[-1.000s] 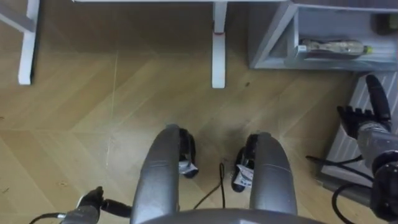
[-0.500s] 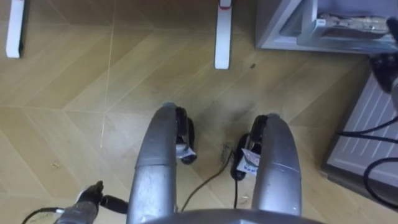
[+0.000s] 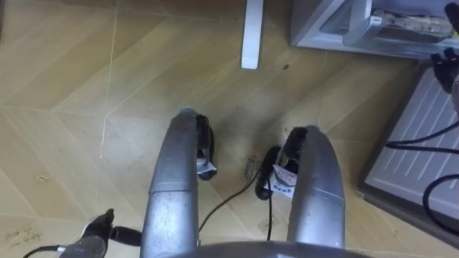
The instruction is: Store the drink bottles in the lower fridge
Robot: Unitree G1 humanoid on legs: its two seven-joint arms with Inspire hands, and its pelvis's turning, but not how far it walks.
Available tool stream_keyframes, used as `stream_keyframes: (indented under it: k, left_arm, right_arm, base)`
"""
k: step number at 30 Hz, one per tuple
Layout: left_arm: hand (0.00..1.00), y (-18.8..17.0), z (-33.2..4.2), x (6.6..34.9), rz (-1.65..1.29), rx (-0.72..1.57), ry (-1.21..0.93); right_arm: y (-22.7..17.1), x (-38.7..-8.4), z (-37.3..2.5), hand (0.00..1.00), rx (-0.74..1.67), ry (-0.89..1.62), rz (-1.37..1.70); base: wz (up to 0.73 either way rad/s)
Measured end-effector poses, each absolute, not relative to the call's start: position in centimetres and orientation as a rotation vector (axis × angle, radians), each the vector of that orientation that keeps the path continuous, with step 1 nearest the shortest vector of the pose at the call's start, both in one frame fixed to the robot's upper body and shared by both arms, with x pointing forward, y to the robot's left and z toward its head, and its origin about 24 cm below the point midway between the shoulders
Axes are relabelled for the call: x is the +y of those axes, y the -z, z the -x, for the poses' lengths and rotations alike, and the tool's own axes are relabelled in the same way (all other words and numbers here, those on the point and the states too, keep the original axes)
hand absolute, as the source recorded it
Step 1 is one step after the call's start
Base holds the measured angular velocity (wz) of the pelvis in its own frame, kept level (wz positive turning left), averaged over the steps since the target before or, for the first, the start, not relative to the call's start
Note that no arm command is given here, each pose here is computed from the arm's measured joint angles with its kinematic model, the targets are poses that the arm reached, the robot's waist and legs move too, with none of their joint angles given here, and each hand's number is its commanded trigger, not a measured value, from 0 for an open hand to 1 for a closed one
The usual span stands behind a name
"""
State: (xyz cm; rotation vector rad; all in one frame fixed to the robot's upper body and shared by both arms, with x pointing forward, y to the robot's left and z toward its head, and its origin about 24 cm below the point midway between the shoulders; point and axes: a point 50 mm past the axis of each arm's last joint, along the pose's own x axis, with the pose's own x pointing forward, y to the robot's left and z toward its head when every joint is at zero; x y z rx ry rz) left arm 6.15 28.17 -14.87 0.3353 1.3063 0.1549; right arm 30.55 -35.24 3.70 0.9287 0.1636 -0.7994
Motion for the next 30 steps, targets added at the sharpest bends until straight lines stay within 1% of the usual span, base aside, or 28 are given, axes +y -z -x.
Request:
stream_keyframes:
  k: [5,11,15,20,30]
  left_arm:
    - [0.0,14.8,-5.7,28.5,-0.345,1.316,-0.158]
    - [0.0,14.4,-6.1,28.8,-0.352,1.259,-0.154]
    - [0.0,14.3,-5.0,28.9,-0.329,1.262,-0.18]
    - [0.0,14.4,-3.6,29.0,-0.329,1.292,-0.192]
    - [0.0,14.0,-3.4,29.7,-0.331,1.256,-0.213]
  right_arm:
    - [-4.0,-35.8,-30.3,0.0,0.143,0.861,-0.938]
    - [-4.3,-36.5,-29.9,0.0,0.11,0.942,-0.958]
    - [-4.4,-36.7,-29.8,0.0,0.117,0.988,-0.94]
    - [-5.0,-36.6,-30.0,0.0,0.113,1.028,-0.954]
    - [-7.0,-35.6,-31.1,0.0,0.08,1.036,-1.02]
  base:
    - [0.02]
    - [0.05]
    - [0.08]
    - [0.1]
    - [0.08]
